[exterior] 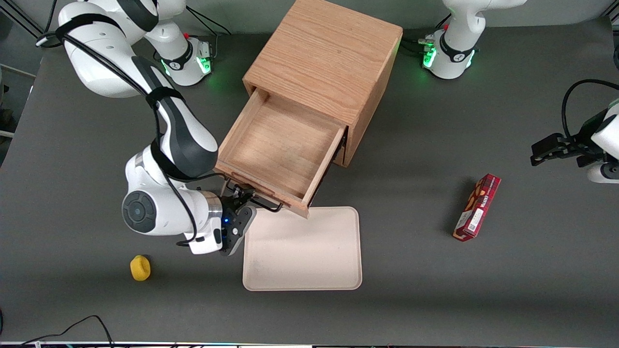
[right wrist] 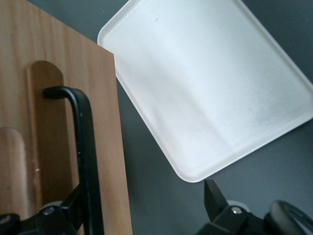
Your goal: Open upper drawer
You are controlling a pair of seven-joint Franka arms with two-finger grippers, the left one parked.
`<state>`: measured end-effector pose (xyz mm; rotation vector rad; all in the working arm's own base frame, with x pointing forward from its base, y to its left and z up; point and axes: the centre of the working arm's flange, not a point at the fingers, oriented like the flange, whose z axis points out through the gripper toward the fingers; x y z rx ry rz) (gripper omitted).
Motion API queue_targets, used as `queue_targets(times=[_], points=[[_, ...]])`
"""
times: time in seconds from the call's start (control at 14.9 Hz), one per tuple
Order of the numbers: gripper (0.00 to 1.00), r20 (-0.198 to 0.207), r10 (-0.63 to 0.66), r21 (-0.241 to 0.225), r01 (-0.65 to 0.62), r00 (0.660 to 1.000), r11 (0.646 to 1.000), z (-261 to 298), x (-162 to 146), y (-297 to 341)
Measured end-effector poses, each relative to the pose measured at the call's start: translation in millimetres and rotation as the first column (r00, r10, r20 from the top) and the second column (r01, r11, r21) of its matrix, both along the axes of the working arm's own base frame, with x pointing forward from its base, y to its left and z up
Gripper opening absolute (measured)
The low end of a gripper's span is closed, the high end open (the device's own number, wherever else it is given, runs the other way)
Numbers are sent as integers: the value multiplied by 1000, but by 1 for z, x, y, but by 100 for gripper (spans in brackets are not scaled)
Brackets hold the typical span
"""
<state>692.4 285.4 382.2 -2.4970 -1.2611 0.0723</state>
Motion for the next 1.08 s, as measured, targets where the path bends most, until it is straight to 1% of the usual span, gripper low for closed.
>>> queue_targets(times=[0.07, 0.13, 0.2, 0.27, 0.34, 0.4, 0.47, 0.61, 0.67, 0.74, 0.81, 0.88, 0.94, 1.01, 1.08], points=[[100, 9, -2, 3, 1, 1000, 1000, 9, 2, -2], [100, 30, -5, 11, 4, 1000, 1000, 23, 5, -4], [100, 68, -10, 23, 9, 998, 1000, 47, 7, -6], [100, 116, -19, 33, 15, 993, 999, 79, 6, -8], [100, 160, -47, 35, 42, 986, 999, 120, -1, -13], [100, 182, -106, 28, 103, 978, 994, 160, -12, -20], [100, 187, -169, 15, 170, 968, 985, 196, -26, -29], [100, 164, -255, -32, 264, 953, 964, 249, -58, -49], [100, 146, -284, -67, 295, 948, 953, 267, -73, -60], [100, 111, -305, -122, 318, 946, 940, 277, -89, -75], [100, 69, -327, -188, 334, 942, 924, 283, -104, -94], [100, 30, -358, -247, 354, 933, 902, 284, -116, -117], [100, 2, -400, -296, 382, 917, 875, 282, -127, -144], [100, -16, -448, -332, 417, 894, 846, 276, -136, -172], [100, -23, -494, -360, 453, 869, 816, 267, -147, -200]])
